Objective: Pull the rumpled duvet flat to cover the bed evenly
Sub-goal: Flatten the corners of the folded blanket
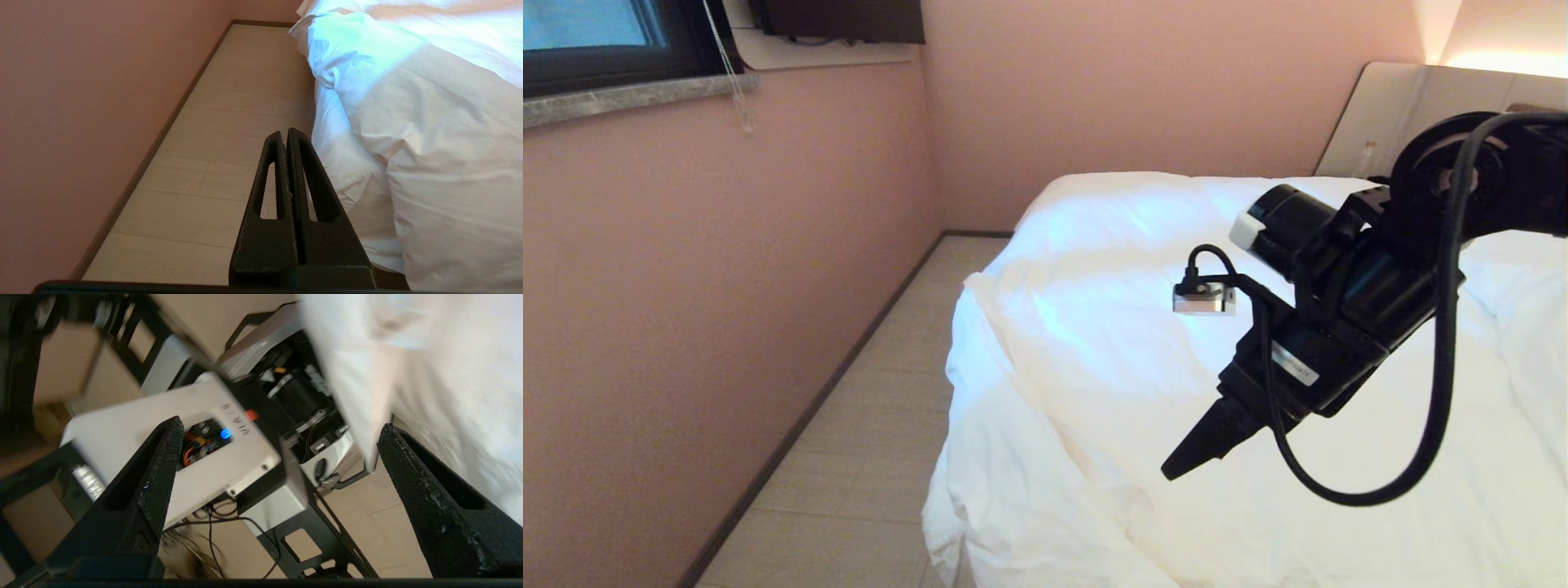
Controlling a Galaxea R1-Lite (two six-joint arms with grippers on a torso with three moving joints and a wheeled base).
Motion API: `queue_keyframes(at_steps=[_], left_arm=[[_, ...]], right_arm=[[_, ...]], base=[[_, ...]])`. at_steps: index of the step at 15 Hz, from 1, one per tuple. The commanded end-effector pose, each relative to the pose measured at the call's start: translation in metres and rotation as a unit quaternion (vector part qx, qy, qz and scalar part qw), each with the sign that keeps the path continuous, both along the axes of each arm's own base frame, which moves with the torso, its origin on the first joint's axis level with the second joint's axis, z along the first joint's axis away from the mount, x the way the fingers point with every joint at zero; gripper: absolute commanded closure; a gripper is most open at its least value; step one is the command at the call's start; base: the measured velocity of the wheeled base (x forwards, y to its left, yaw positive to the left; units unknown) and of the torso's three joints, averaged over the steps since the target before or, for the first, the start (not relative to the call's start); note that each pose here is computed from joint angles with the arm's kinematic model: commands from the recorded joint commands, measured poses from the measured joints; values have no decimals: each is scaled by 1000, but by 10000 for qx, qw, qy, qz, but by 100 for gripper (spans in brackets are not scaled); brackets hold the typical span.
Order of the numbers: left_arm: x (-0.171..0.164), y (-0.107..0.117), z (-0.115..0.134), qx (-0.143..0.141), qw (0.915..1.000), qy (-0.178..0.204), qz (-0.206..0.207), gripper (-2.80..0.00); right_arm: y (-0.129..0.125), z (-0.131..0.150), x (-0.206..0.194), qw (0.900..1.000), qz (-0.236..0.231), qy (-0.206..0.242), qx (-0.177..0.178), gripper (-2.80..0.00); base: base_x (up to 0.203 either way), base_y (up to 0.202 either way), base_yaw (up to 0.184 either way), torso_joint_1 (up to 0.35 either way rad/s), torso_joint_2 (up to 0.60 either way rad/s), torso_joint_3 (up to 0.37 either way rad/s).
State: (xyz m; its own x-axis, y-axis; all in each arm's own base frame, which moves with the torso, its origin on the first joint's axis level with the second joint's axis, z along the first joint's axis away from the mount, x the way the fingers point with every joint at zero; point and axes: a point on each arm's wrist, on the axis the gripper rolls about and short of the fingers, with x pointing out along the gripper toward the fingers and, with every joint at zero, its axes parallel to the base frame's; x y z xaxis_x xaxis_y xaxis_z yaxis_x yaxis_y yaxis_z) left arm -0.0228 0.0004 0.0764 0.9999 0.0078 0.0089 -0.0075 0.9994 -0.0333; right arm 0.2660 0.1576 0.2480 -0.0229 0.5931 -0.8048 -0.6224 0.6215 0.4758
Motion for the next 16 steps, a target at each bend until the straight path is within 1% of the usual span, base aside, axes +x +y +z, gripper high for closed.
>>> queue_keyframes(at_steps=[1,2,3,4,6,7,9,10,11,14,15,16], left_arm=[[0,0,0,-3,10000,-1,2,0],[0,0,0,-3,10000,-1,7,0],[0,0,0,-3,10000,-1,7,0],[0,0,0,-3,10000,-1,7,0],[0,0,0,-3,10000,-1,7,0],[0,0,0,-3,10000,-1,7,0],[0,0,0,-3,10000,-1,7,0],[0,0,0,-3,10000,-1,7,0],[0,0,0,-3,10000,-1,7,0],[0,0,0,-3,10000,-1,7,0],[0,0,0,-3,10000,-1,5,0],[0,0,0,-3,10000,-1,0,0]], right_arm=[[-20,-9,16,9990,-413,174,-63,-280],[-30,-19,29,9970,-677,352,-131,-280],[-40,-29,41,9943,-923,504,-189,0],[-49,-40,53,9914,-1122,630,-229,0],[-55,-62,76,9870,-1390,757,-271,0],[-54,-72,86,9833,-1580,847,-296,0],[-47,-93,111,9725,-2040,1072,-327,0],[-39,-105,119,9680,-2187,1184,-344,0],[-24,-114,122,9664,-2233,1220,-366,0],[12,-139,125,9584,-2500,1116,-813,0],[21,-145,124,9575,-2509,1117,-881,0],[24,-147,124,9571,-2528,1107,-886,0]], base=[[0,0,0,0,0,0],[0,0,0,0,0,0],[0,0,0,0,0,0],[0,0,0,0,0,0],[0,0,0,0,0,0],[0,0,0,0,0,0],[0,0,0,0,0,0],[0,0,0,0,0,0],[0,0,0,0,0,0],[0,0,0,0,0,0],[0,0,0,0,0,0],[0,0,0,0,0,0]])
